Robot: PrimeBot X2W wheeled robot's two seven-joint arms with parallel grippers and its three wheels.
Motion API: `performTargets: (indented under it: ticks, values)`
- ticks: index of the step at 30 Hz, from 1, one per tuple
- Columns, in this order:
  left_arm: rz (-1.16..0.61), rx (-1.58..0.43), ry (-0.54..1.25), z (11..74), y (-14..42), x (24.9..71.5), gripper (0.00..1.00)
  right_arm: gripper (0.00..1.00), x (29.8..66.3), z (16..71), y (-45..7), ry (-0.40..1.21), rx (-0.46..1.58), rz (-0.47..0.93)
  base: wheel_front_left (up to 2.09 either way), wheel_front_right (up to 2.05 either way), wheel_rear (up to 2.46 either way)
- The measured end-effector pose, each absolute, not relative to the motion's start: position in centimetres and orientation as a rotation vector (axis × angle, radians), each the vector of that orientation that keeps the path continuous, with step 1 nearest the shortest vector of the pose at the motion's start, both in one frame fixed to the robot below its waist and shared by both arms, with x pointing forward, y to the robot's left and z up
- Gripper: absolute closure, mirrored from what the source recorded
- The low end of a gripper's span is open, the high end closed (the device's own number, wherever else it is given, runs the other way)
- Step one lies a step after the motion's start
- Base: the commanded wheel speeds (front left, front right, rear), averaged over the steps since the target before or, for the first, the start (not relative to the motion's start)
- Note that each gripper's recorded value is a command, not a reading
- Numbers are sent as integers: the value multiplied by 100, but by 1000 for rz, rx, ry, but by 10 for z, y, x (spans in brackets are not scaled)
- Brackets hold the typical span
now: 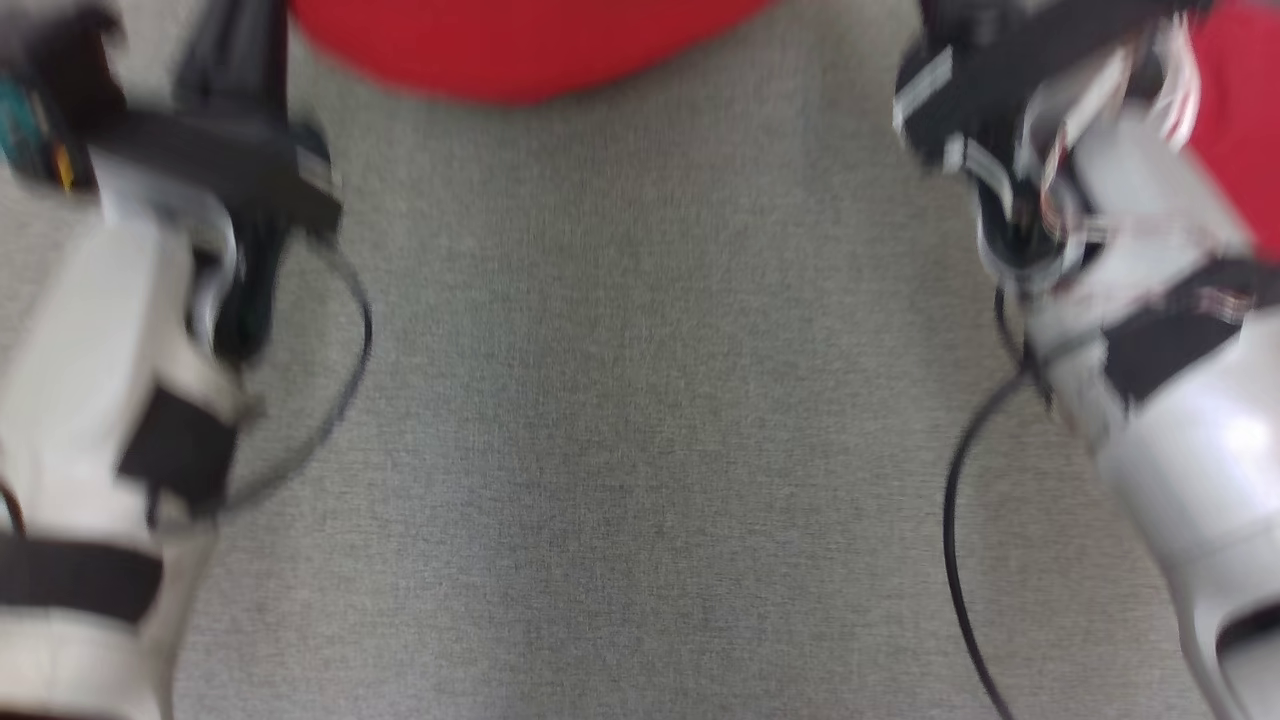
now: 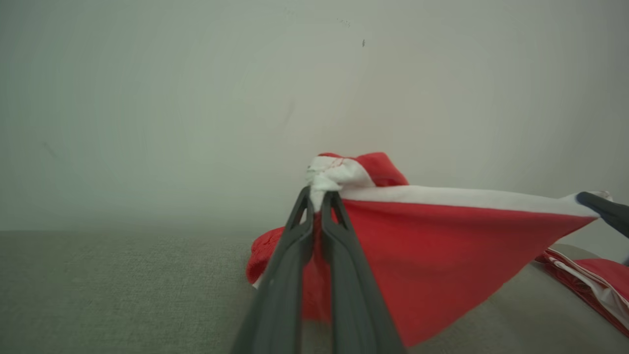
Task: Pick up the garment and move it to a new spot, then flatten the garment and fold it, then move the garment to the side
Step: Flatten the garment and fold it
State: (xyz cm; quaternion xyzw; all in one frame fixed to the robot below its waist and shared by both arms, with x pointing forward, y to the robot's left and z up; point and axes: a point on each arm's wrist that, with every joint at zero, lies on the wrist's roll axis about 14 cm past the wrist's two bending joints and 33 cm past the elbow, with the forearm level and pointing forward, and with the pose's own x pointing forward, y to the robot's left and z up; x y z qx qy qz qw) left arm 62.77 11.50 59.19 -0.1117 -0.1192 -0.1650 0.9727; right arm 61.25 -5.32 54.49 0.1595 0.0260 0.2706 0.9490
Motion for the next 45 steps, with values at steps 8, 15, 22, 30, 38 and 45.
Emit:
performTargets:
  ticks: [8,15,22,30,38,45]
  values:
    - [-241,-336,-194,562,127,561,100,100,534,509,-59,151,361,598,0,0,0]
    - [-185,-376,-67,516,125,490,100,100,458,475,-71,268,408,583,0,0,0]
    - [-143,-345,29,486,123,431,100,100,384,446,-82,405,437,556,0,0,0]
    - [-102,-267,54,477,136,384,100,100,309,431,-75,567,458,590,0,0,0]
    - [-65,-236,53,477,151,361,100,100,270,428,-63,657,479,608,0,0,0]
    - [-79,-239,-13,497,147,362,100,100,303,468,-68,461,423,581,0,0,0]
